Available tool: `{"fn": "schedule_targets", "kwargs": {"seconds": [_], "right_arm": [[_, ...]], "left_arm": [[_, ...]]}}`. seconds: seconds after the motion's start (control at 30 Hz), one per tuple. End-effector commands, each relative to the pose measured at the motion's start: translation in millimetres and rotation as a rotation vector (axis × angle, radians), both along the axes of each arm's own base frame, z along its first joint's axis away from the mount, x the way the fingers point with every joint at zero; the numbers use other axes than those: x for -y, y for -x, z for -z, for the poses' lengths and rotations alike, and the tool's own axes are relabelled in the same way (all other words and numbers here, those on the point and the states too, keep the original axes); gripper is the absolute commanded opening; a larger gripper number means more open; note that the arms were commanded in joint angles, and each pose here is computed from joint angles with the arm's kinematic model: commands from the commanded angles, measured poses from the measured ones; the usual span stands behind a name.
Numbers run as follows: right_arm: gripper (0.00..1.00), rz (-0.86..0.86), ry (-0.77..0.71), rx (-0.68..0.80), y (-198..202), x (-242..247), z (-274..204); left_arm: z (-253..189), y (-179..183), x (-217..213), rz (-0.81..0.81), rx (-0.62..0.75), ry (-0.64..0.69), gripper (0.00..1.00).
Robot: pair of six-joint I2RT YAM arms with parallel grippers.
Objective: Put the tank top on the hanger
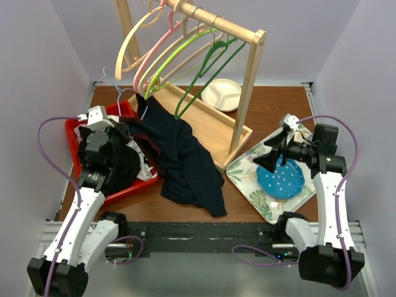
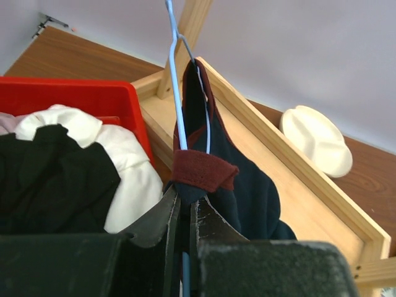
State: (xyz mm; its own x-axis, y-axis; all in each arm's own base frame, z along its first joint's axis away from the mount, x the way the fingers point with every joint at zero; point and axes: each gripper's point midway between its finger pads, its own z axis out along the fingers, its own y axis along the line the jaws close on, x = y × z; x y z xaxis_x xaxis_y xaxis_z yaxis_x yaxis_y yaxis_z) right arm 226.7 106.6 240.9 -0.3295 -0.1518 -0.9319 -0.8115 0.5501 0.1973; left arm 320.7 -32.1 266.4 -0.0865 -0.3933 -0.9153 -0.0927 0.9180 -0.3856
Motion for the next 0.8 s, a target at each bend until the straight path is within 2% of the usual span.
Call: {"fn": "schedule_targets", "kwargs": {"seconds": [0.0,0.3,0.53,0.77], "right_arm": [[0.99,-0.033,-0.02,0.022,3,-3,-3],[0.99,-0.046,-0.025,0.012,4,-4,-1],[0.99,-0.057,-0.029,0.0,6,-4,1],[0.99,-0.067,-0.031,-0.014,6,-4,4]], "left_arm": [[-73,-13,-16,-0.027,0.224,-0.1,0.0],[-104,-32,-21,0.012,0.275,-0.315,0.0],[-130,-57,-35,0.036,0.337,-0.318,0.0],[-145,-70,-29,0.179,0.407,-0.373,0.0]]}}
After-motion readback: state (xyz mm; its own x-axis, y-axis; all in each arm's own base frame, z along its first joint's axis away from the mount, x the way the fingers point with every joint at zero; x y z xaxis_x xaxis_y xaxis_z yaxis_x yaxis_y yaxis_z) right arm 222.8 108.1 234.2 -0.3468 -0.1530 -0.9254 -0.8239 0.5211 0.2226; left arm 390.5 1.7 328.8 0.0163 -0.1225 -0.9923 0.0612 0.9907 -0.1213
